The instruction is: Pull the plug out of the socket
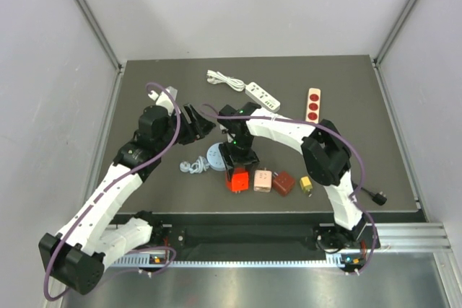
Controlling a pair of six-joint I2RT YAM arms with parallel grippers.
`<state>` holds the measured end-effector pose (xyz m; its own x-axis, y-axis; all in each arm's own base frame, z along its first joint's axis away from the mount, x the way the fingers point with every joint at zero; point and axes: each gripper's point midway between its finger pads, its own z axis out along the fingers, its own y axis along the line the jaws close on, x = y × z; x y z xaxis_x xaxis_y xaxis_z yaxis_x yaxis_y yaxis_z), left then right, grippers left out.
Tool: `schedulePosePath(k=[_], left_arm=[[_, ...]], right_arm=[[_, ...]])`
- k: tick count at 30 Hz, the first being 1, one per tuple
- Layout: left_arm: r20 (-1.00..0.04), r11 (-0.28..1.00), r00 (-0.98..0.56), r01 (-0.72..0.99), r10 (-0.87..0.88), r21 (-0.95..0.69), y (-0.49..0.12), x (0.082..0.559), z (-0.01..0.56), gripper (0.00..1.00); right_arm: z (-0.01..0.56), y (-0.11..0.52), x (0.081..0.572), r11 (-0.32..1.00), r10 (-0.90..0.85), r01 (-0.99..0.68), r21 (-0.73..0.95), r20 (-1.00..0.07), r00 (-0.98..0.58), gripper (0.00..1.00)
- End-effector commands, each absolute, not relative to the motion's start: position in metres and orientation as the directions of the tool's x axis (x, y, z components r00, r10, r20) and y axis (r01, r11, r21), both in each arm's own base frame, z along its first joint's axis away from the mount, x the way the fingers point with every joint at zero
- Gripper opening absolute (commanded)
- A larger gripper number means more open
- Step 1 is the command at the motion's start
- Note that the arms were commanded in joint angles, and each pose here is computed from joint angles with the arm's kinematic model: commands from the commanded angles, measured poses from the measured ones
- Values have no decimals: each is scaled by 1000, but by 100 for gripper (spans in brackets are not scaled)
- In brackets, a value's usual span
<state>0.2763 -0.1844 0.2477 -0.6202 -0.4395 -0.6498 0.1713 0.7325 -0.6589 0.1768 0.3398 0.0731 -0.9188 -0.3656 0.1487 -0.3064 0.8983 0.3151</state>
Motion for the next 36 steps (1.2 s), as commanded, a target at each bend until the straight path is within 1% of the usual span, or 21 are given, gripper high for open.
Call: schedulePosePath(k=[1, 4, 6, 7, 11, 12, 13, 15, 16, 20, 22, 24, 25, 27, 29, 30, 31, 32, 34, 35, 36], left_arm=[[-682, 736, -596, 213, -423, -642, -182, 273, 256, 67], [-682, 740, -601, 212, -417, -639, -182, 273, 254, 67], [-680, 736, -602, 213, -419, -642, -182, 273, 253, 67], [-675, 733, -608, 214, -417, -646, -184, 273, 252, 67], [-670, 726, -612, 218, -419, -653, -187, 274, 253, 67], [-671, 729, -612, 214, -419, -650, -186, 275, 252, 67], [-677, 731, -604, 216, -421, -647, -185, 276, 255, 67], [-683, 739, -599, 212, -418, -639, -183, 277, 256, 67], [-687, 741, -596, 215, -417, -636, -183, 278, 258, 67], [-692, 745, -592, 216, -414, -631, -183, 280, 259, 67], [-690, 750, -597, 211, -408, -626, -183, 281, 256, 67], [-692, 756, -600, 210, -401, -620, -182, 280, 254, 67], [-690, 760, -606, 205, -397, -617, -182, 279, 248, 67], [-689, 763, -609, 203, -392, -614, -180, 277, 241, 68], [-682, 762, -622, 202, -385, -615, -182, 274, 228, 68], [-672, 762, -636, 198, -379, -617, -182, 271, 218, 68], [-668, 761, -642, 197, -376, -618, -182, 270, 212, 68], [-665, 759, -644, 197, -377, -621, -183, 270, 209, 68], [-643, 758, -666, 176, -378, -628, -183, 266, 196, 69], [-639, 753, -667, 175, -383, -634, -183, 265, 196, 69], [-634, 752, -671, 170, -385, -637, -182, 263, 193, 69]], right_arm=[[90, 342, 191, 885, -390, -352, 305, 72, -918, 55], [91, 344, 198, 883, -384, -358, 304, 31, -923, 65], [92, 346, 196, 878, -383, -354, 322, 28, -923, 68], [91, 349, 196, 874, -384, -356, 332, 21, -923, 73], [95, 350, 199, 869, -381, -360, 341, -5, -925, 80], [100, 350, 200, 864, -383, -366, 345, -23, -924, 81], [106, 351, 204, 863, -381, -374, 341, -50, -923, 91], [123, 352, 212, 855, -374, -389, 344, -112, -921, 93], [133, 354, 218, 850, -365, -395, 348, -150, -919, 100], [178, 354, 244, 838, -294, -400, 370, -311, -904, 100], [193, 350, 254, 840, -261, -395, 372, -363, -895, 100], [219, 345, 263, 833, -216, -406, 375, -455, -864, 100], [218, 335, 271, 857, -197, -394, 331, -496, -845, 100], [249, 324, 283, 864, -123, -394, 314, -627, -769, 100], [252, 295, 284, 899, -58, -344, 273, -703, -709, 100], [238, 291, 287, 901, -26, -333, 277, -733, -680, 99], [240, 279, 291, 915, 18, -298, 270, -768, -640, 100], [260, 268, 287, 905, 95, -287, 314, -807, -583, 100], [242, 244, 289, 924, 169, -212, 318, -838, -519, 100], [254, 230, 284, 916, 224, -196, 349, -853, -470, 100], [230, 218, 278, 930, 217, -164, 330, -851, -478, 100]])
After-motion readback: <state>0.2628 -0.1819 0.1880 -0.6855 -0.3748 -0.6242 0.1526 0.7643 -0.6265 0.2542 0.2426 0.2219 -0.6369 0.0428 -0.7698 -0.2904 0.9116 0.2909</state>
